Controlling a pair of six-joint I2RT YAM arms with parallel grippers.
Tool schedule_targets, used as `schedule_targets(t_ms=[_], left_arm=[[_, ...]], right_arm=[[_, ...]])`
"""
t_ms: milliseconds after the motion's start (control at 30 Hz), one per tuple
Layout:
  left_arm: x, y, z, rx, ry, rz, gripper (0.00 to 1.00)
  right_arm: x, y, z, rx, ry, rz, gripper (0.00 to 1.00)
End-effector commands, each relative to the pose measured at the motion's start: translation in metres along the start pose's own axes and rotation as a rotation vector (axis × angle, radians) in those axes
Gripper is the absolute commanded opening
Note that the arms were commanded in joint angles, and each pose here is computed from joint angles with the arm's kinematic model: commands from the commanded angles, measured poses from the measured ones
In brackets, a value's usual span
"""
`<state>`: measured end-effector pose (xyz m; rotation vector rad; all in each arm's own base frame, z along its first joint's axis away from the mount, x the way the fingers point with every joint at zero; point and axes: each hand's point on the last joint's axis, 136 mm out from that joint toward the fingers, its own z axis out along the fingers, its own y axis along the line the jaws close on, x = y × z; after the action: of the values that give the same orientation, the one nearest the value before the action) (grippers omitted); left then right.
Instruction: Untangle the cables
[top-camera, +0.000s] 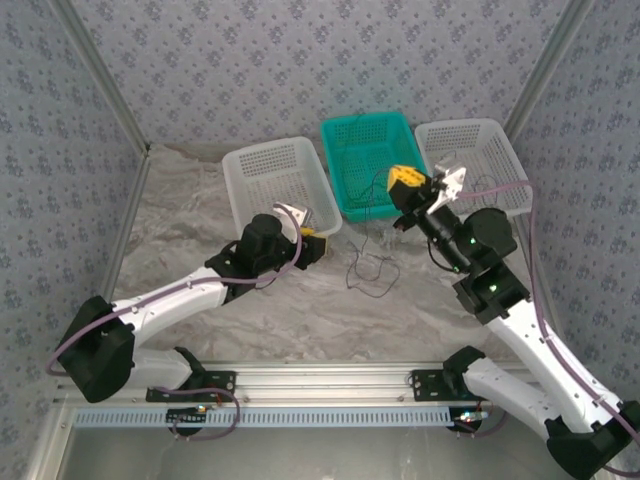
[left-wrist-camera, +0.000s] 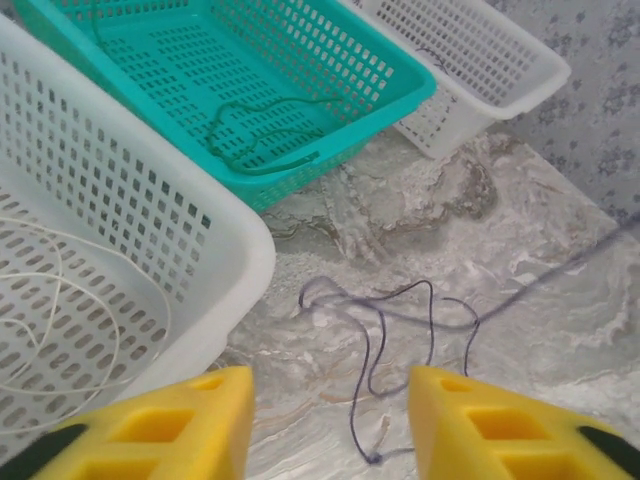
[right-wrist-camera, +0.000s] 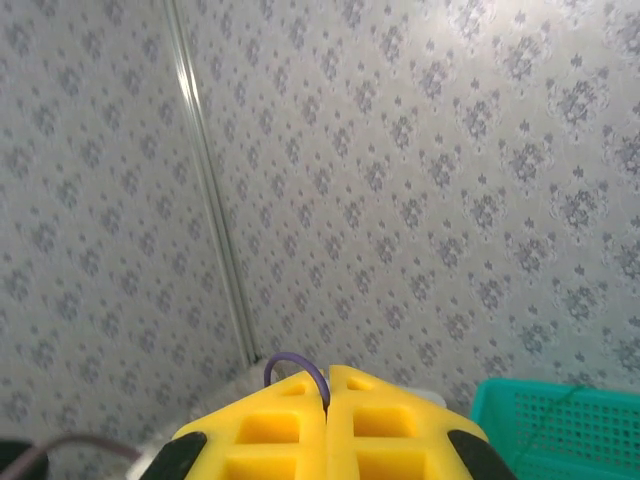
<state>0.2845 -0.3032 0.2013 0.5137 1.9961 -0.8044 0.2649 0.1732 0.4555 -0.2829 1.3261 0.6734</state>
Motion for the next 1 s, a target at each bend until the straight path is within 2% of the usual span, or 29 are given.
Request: schedule_targets(t_ms=[0, 200, 233, 333, 500, 567, 733, 867, 967], left_arm=[[-0.012, -0.012, -0.002, 0.070, -0.047, -0.020, 0.53], [-0.010, -0.020, -0.004, 0.117, -0.040, -0.018, 0.71], [-0.010, -0.022, -0.004, 0.127, -0.043, -0.021, 0.75], [-0.012, -0.032, -0.005, 0.183, -0.050, -0.019, 0.85], [-0.010, -0.048, 0.004, 0.255, -0.023, -0.014, 0.88], [-0.013, -0.059, 0.010, 0.298, -0.025, -0.010, 0.90], [-0.024, -0.110, 0.034, 0.476, -0.008, 0.063, 0.94], [-0.022, -0.133, 0.057, 0.534, -0.014, 0.072, 0.93], [-0.007, -0.136, 0.071, 0.534, 0.016, 0.048, 0.90]], right_arm=[[-0.022, -0.011, 0.000, 0.084, -0.020, 0.107, 0.00], [-0.081, -0.021, -0.003, 0.167, -0.139, 0.113, 0.00], [-0.101, -0.017, -0.005, 0.160, -0.167, 0.121, 0.00], [-0.117, -0.009, -0.001, 0.124, -0.158, 0.136, 0.00], [-0.144, 0.003, 0.002, 0.068, -0.219, 0.149, 0.00], [-0.150, 0.015, 0.009, 0.010, -0.201, 0.147, 0.00], [-0.138, 0.039, 0.025, -0.086, -0.150, 0.199, 0.00], [-0.145, 0.036, 0.021, -0.060, -0.178, 0.181, 0.00], [-0.157, 0.017, 0.015, 0.060, -0.189, 0.158, 0.00]])
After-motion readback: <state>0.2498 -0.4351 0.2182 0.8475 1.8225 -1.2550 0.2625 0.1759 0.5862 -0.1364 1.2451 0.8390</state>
